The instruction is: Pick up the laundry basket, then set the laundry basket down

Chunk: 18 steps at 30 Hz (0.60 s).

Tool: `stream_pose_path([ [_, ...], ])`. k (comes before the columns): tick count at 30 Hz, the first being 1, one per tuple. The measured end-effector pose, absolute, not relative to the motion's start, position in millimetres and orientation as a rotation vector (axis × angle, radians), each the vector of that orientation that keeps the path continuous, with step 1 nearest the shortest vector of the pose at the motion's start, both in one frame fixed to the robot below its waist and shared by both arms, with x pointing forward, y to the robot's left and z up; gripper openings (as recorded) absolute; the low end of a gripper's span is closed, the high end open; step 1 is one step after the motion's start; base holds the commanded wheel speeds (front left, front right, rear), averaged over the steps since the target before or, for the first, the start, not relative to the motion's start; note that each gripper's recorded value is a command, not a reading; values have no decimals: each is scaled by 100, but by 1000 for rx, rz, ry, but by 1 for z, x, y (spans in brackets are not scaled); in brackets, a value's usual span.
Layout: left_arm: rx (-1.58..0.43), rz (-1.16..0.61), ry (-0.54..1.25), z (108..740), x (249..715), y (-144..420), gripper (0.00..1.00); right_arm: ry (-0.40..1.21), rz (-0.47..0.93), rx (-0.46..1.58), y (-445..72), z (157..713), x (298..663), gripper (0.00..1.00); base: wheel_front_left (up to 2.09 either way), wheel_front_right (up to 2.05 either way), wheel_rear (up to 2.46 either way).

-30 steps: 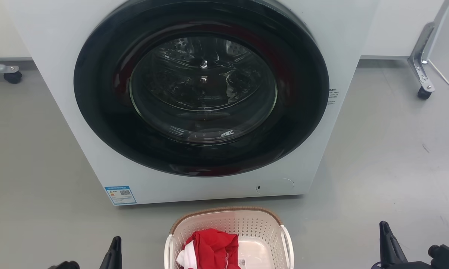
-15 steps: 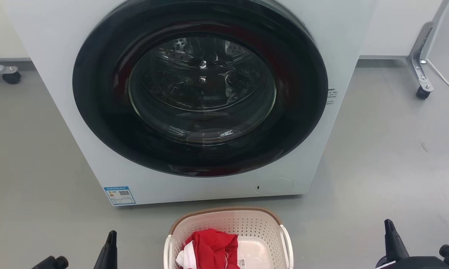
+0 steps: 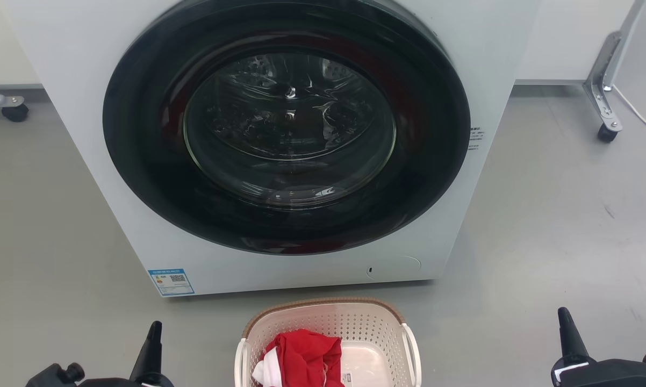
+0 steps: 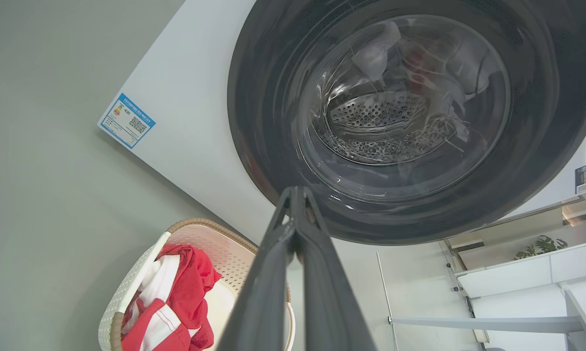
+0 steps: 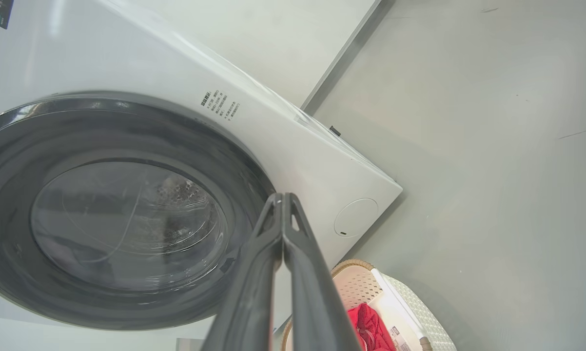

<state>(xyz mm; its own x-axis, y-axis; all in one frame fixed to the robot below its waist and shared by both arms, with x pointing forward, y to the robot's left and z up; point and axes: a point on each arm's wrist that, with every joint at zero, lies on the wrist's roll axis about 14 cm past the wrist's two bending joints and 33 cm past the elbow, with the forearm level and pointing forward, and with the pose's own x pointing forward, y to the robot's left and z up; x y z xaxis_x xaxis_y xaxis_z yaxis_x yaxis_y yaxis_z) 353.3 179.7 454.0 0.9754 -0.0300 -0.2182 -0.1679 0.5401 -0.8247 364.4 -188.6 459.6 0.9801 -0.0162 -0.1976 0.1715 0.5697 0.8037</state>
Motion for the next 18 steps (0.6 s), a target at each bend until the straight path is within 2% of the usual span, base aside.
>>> stream_pose_path([
  [18, -1271, 81, 179, 462, 364, 184, 0, 143, -115, 1262, -196, 465, 371, 0, 0, 0, 0],
])
